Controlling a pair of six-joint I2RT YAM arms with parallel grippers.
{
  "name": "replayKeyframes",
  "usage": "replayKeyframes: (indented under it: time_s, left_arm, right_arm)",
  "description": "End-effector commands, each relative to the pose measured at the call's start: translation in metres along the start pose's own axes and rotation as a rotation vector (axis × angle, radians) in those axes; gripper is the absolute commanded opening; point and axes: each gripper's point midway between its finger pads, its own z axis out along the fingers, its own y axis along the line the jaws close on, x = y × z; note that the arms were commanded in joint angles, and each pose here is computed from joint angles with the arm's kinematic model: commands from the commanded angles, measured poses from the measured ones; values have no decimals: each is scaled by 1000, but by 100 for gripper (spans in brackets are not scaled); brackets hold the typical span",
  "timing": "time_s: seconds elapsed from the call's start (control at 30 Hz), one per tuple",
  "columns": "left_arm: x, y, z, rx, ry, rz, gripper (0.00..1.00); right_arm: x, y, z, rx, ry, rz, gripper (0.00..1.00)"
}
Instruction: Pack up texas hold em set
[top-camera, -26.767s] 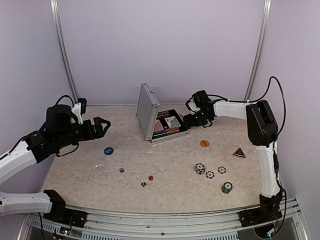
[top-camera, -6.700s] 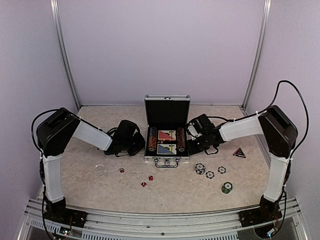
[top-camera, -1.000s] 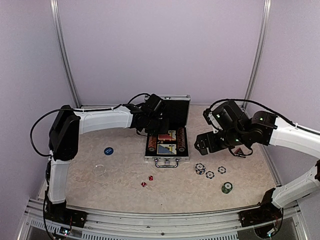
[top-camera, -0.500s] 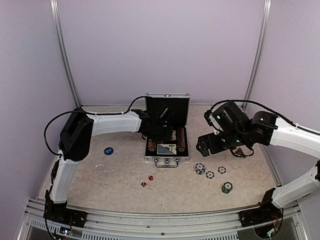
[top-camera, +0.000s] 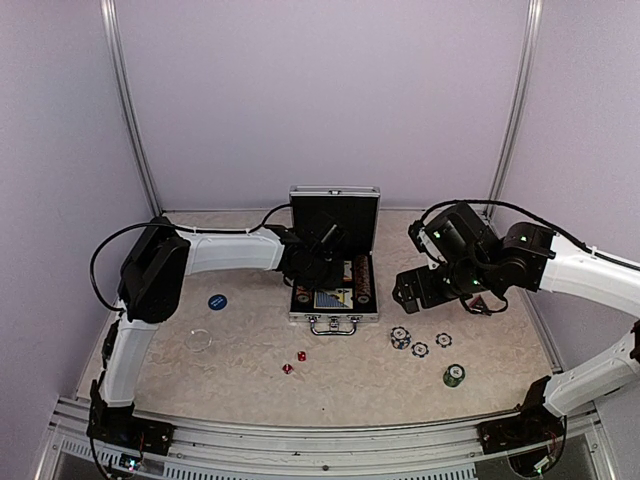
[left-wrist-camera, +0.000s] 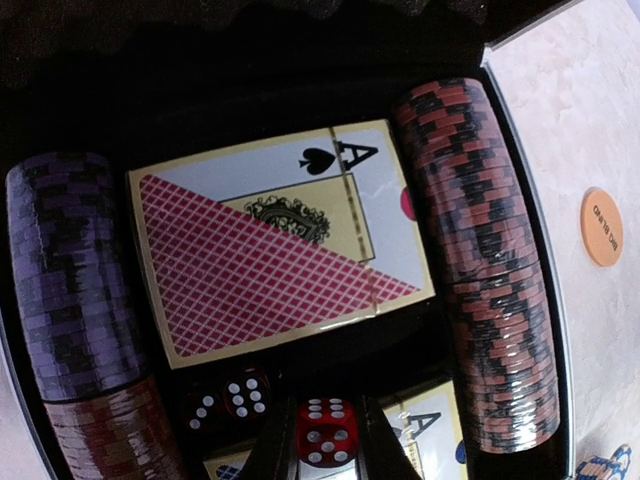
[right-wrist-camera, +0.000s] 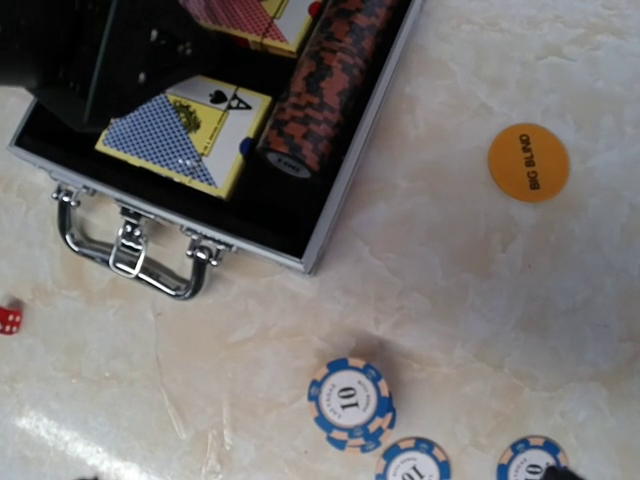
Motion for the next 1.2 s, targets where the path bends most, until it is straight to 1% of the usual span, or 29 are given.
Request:
replayKeyframes:
  time_s: [0.0,0.33,0.53,0.73,0.83,1.0,1.17]
  left_arm:
    - [5,5,5,-31,-7,-25,15]
    - [-7,11,10,-49,-45,-66,16]
    - [-6,12,15,-51,-47,-82,17]
    - [-2,15,20,-54,-34,-85,25]
    - [-1,16,20,-54,-30,-86,31]
    - [-4,16,16,-61,-40,-92,33]
    - [-10,17,5,-64,-65,-105,41]
  right_arm:
    - [-4,0,-5,4,-18,13,95]
    - [-1,-1,-5,3,-18,16,95]
    - [2,-2,-4,6,-12,15,95]
    - [2,-2,-5,4,-16,18,95]
    - [3,-2,-4,6,-14,17,95]
    - [3,-2,-3,5,-12,18,95]
    - [1,-1,-4,1,-16,16,95]
